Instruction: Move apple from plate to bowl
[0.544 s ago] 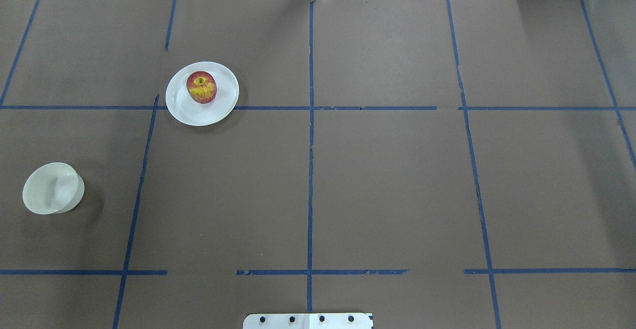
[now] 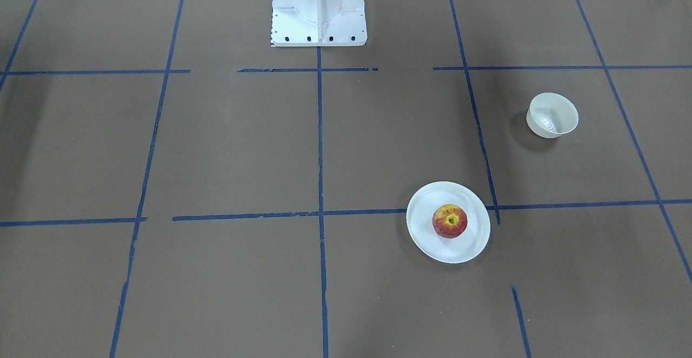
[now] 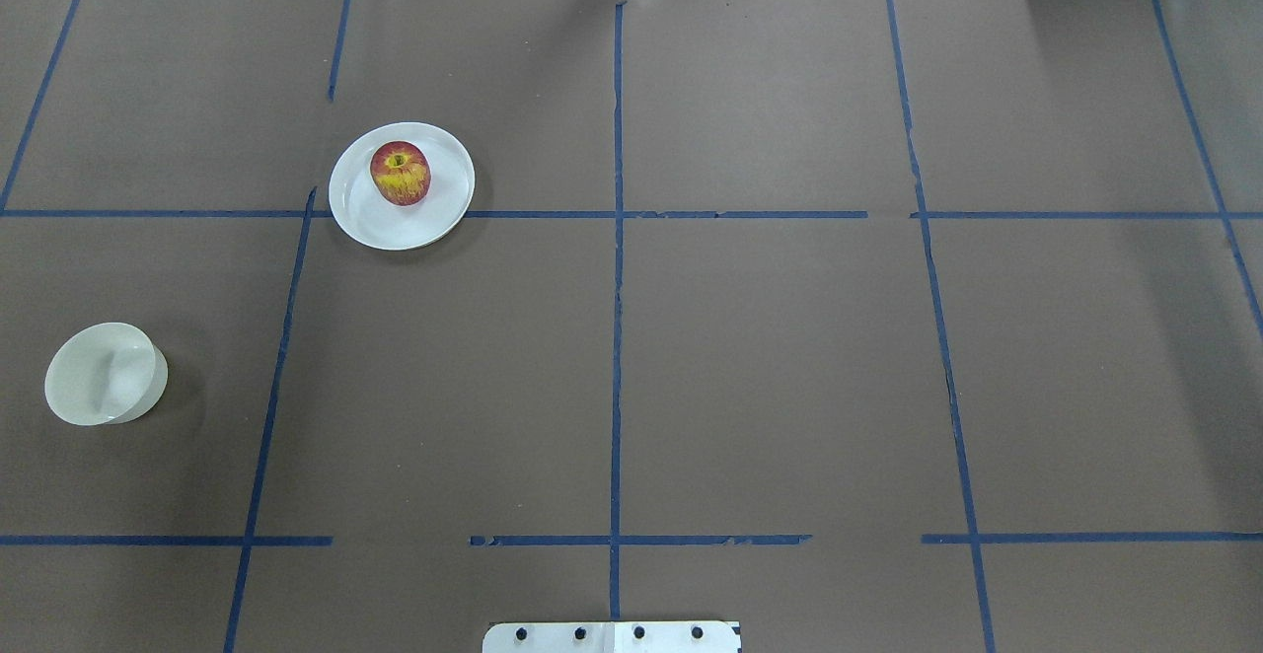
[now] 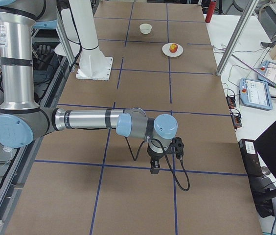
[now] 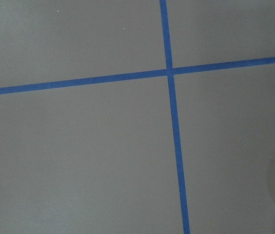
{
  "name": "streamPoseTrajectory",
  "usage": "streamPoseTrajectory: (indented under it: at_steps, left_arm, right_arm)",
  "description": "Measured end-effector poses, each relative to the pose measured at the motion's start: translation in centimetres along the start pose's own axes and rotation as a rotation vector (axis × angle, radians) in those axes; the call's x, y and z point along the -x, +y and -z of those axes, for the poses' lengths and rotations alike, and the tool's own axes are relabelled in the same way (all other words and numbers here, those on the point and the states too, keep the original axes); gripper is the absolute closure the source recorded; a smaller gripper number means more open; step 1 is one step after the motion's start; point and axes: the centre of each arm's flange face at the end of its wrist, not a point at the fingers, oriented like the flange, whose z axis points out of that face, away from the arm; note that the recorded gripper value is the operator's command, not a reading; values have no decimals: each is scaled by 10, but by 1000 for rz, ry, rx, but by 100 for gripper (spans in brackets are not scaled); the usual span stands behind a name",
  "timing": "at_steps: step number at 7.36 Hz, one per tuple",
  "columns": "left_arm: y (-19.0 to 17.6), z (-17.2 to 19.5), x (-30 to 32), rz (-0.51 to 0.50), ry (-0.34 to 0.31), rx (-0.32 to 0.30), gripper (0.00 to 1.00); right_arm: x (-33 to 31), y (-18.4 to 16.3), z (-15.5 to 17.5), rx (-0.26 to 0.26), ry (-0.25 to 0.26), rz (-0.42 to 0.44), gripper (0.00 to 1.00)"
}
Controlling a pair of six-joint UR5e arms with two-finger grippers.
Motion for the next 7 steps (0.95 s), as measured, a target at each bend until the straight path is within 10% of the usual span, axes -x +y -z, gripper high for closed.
streamPoseTrajectory:
  at_steps: [7]
  left_arm:
    - [-123, 12, -276, 123, 82, -38, 0]
  right_arm:
    - [0, 0, 0, 0, 0, 0, 0]
